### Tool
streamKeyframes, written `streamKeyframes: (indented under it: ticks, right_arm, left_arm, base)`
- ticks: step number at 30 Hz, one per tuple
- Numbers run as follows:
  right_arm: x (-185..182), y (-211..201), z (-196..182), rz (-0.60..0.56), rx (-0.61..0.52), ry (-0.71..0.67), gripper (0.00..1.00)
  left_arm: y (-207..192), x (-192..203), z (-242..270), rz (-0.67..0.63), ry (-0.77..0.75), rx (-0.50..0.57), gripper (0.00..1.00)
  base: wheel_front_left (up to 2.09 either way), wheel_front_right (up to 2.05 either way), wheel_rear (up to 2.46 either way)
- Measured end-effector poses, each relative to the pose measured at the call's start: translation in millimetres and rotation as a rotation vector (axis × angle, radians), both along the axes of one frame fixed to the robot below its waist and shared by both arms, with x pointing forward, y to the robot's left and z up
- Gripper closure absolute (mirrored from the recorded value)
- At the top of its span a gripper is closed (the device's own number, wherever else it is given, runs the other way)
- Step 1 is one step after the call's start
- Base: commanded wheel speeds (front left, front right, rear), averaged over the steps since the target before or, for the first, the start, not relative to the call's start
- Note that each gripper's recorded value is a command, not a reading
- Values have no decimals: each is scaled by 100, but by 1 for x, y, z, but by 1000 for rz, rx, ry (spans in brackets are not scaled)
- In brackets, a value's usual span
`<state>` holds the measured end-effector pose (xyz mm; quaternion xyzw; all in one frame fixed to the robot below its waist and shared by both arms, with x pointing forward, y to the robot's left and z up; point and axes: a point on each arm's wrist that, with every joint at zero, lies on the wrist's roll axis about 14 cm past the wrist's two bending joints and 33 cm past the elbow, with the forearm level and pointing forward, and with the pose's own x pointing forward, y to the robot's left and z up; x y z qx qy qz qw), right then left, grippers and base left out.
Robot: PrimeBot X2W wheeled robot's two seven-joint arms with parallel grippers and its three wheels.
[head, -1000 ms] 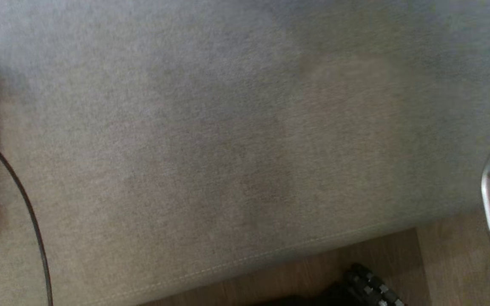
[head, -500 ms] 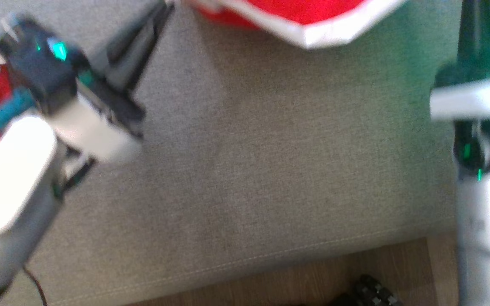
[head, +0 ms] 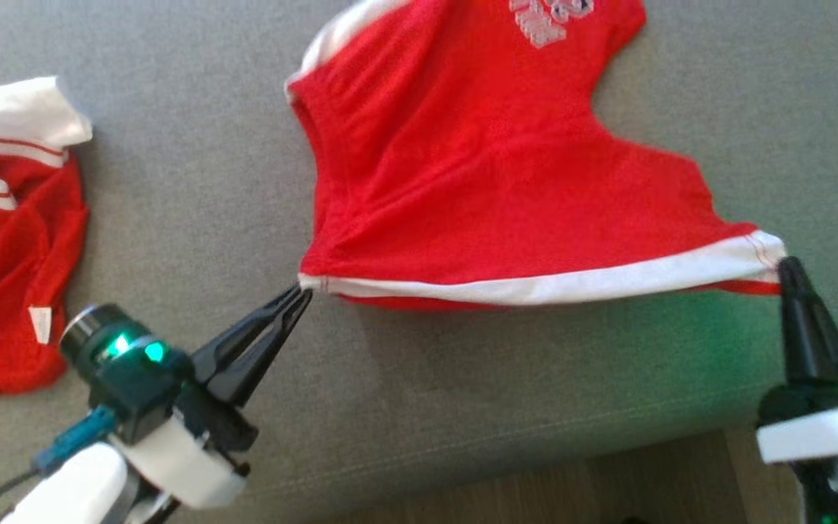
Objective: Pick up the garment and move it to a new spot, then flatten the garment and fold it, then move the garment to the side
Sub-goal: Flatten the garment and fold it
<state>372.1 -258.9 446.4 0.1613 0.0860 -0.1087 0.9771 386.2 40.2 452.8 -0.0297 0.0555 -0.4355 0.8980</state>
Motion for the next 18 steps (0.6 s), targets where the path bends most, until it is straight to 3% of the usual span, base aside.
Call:
streamKeyframes:
  ticks: [4, 8, 18]
  right_arm:
    - [-9, -9, 26, -23, -18, -60, 100]
    - [9, -16, 36, -27, -30, -86, 100]
    - [150, -4, 64, 32, -155, -170, 100]
  left_arm:
    - [7, -7, 17, 52, -3, -51, 100]
    - [5, 2, 32, 93, 11, -141, 100]
    - [-7, 88, 29, 213, 190, -352, 100]
  base:
    - [0, 0, 0]
    - [0, 0, 0]
    - [0, 0, 0]
